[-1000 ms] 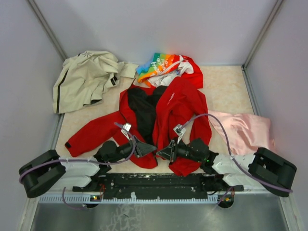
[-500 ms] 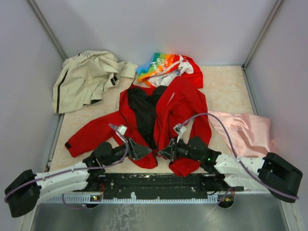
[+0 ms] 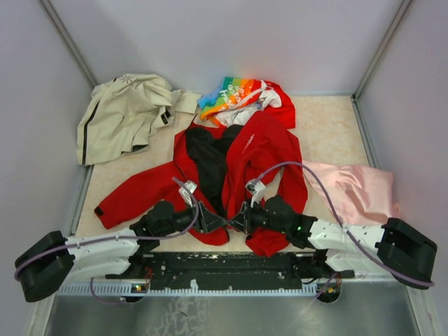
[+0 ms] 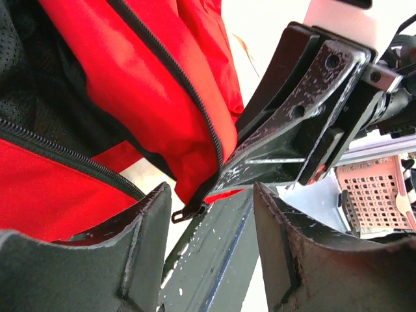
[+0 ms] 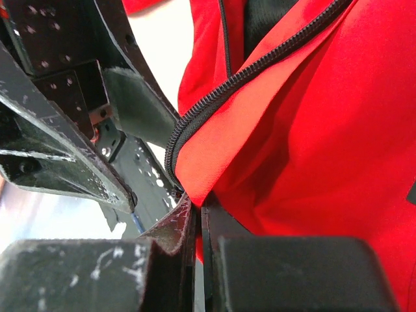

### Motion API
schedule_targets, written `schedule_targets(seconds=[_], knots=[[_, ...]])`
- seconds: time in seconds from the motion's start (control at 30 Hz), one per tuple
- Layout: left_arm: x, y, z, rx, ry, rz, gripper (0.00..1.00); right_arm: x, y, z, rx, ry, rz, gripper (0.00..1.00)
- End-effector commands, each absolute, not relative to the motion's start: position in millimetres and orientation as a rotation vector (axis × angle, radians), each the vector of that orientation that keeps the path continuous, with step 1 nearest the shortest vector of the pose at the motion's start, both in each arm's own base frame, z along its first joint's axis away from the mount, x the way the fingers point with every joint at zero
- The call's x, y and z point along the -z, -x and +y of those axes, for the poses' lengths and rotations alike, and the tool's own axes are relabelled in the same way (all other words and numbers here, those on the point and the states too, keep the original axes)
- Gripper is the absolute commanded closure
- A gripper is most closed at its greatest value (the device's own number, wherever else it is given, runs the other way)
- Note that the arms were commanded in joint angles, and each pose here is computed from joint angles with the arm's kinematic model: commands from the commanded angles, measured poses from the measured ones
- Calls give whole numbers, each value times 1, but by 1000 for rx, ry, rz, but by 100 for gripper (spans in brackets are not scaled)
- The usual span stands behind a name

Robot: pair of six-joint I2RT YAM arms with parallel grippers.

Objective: Zip up the jacket
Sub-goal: Adjust the zipper on the jacket.

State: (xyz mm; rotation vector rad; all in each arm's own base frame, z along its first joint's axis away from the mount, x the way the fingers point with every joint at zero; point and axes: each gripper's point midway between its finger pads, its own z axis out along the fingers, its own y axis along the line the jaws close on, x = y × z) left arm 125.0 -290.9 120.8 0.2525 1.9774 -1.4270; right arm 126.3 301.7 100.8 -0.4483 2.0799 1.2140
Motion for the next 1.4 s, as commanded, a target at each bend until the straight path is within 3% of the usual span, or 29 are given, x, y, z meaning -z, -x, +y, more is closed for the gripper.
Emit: schedule_targets(seconds=[0.0, 0.17, 0.53, 0.7, 0.8, 0.97, 1.37], knots=[[-143, -130, -304, 1462, -290, 1901, 42, -120, -131, 316, -1205, 485, 2017, 100], [-139, -135, -308, 1441, -271, 1925, 51, -118, -126, 320, -1200, 523, 2014, 100], [-120, -132, -317, 1464, -271, 2007, 56, -119, -123, 322, -1189, 561, 1993, 100], [-125, -129, -321, 1515, -276, 1978, 76, -120, -122, 319, -1208, 551, 1956, 100], [-129, -128, -318, 1543, -255, 1951, 88, -121, -124, 314, -1214, 520, 1915, 88], [-144, -125, -308, 1614, -193, 1861, 100, -124, -126, 304, -1212, 489, 1854, 73], [-159, -113, -305, 1737, -170, 1822, 100, -125, -124, 305, -1256, 509, 1753, 56]])
